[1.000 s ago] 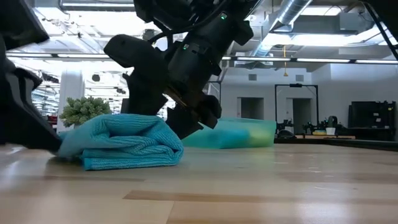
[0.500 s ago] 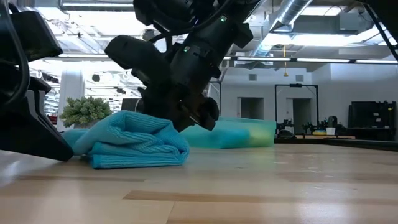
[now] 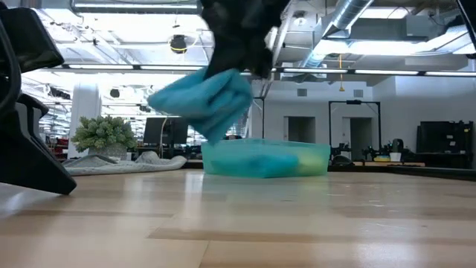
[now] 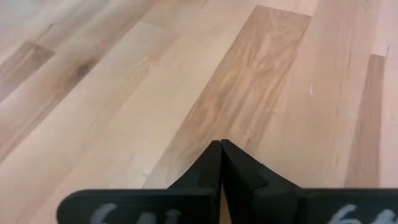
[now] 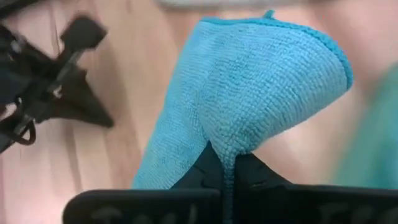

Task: Fold microfiber towels
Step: Put the folded blue microfiber towel into the green bin

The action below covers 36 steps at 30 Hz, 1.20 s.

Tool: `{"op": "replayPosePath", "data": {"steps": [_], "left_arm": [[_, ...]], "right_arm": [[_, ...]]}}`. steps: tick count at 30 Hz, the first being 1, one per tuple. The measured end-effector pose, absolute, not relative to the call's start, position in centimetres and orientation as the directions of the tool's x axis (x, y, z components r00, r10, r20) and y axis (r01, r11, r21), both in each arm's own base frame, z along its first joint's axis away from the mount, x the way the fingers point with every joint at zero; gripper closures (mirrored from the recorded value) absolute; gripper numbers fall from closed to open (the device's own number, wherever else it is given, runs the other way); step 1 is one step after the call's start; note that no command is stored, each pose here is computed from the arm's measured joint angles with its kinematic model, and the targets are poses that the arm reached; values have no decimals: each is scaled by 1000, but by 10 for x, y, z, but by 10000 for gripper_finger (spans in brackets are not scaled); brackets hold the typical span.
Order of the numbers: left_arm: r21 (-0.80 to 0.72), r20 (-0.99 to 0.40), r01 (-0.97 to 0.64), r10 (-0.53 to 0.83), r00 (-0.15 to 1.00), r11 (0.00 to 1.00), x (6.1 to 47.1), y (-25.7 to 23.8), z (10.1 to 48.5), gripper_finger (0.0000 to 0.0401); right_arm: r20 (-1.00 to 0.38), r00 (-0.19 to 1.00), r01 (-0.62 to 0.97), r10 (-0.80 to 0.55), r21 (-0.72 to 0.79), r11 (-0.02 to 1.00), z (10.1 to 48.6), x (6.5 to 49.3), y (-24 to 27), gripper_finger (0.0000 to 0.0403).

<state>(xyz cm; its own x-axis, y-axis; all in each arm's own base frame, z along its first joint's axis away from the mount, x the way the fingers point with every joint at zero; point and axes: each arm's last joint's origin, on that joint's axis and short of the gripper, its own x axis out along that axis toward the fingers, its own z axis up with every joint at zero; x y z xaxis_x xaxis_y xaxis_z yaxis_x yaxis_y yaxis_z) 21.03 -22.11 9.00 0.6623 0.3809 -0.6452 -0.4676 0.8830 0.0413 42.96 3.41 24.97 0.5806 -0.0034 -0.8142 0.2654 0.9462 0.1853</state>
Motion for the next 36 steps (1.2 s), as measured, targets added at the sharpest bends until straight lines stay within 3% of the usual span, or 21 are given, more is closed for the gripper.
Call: {"op": "replayPosePath", "data": {"steps": [9, 14, 24, 36], "left_arm": [[0, -647, -480, 366, 669, 877, 208, -225, 90, 401], [-10, -638, -489, 370, 675, 872, 208, -225, 90, 401], [-38, -625, -512, 379, 682, 858, 208, -224, 91, 401], [-20, -631, -544, 412, 657, 839, 211, -217, 90, 401]], "right_arm": [[-805, 574, 309, -151, 41, 950, 313, 378, -70, 384], [-793, 599, 321, -106, 116, 940, 319, 356, -132, 386], [-795, 596, 198, 118, 288, 937, 277, 337, -192, 383], [-789, 605, 340, 105, 375, 862, 210, 276, -250, 376]]}}
